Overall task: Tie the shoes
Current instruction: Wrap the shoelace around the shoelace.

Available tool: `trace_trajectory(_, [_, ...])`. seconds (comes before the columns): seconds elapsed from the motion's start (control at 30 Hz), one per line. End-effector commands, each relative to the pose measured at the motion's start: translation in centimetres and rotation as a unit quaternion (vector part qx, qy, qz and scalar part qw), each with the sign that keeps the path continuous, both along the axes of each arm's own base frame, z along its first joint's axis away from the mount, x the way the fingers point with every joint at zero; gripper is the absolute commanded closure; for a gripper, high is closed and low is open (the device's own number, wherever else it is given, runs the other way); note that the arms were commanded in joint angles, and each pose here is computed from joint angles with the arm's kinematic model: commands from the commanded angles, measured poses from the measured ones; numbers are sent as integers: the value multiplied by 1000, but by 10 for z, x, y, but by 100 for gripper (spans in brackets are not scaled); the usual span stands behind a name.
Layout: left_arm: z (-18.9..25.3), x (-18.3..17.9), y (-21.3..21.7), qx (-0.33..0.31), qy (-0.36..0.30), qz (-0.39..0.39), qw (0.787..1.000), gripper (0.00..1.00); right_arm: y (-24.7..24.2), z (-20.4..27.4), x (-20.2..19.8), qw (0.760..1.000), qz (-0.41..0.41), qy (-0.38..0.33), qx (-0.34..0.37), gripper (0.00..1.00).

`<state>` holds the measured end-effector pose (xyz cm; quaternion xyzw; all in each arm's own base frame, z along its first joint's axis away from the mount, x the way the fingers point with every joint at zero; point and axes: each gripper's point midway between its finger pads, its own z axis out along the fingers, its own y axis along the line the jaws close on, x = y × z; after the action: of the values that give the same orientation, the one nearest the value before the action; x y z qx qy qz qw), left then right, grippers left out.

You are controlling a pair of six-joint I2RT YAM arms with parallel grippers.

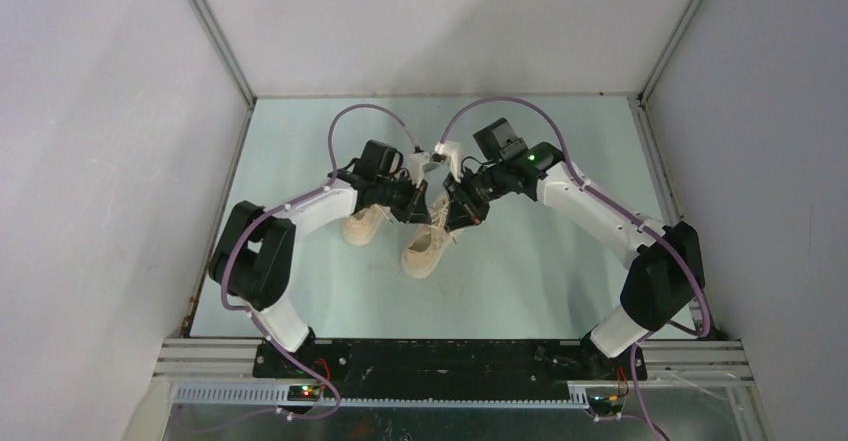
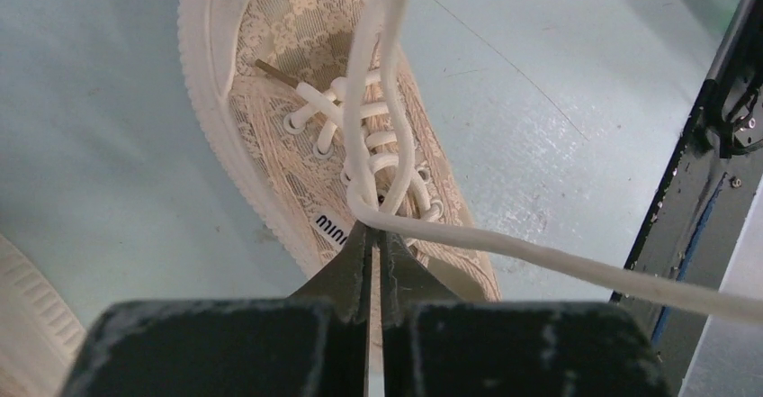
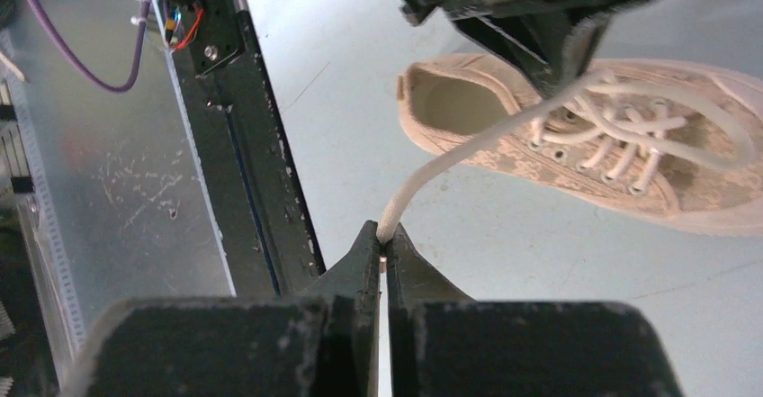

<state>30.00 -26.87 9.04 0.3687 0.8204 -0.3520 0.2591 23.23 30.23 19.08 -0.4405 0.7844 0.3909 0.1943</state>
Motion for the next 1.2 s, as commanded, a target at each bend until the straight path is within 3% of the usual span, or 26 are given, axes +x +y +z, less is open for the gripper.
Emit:
trace_trajectory(0.0, [15,8,-7,-19,-26,19,999,100,2,0,-27,998,61,-32,0,100])
trace_trajectory(0.37, [12,-5,-8,-41,-15,17,999,99,-17,-75,-51,984,138,-91,-68,98])
trace_trajectory(0.43, [11,-7,-9,-46,-11,16,999,99,-18,-87,-47,984,132,-86,-79,91])
trace_trajectory(0.53, [12,-9,-12,-55,-7,6,998,98,-16,-90,-31,988,105,-84,-76,70])
trace_trajectory(0.67, [15,-11,-16,-68,-4,-9,998,97,-19,-76,-15,995,80,-49,-44,55])
trace_trajectory(0.93, [19,-14,-20,-80,-1,-27,996,95,-22,-59,51,998,-55,33,19,42])
trace_trajectory(1.17, [20,-20,-22,-89,5,-42,995,95,-6,-56,85,987,-97,105,72,36])
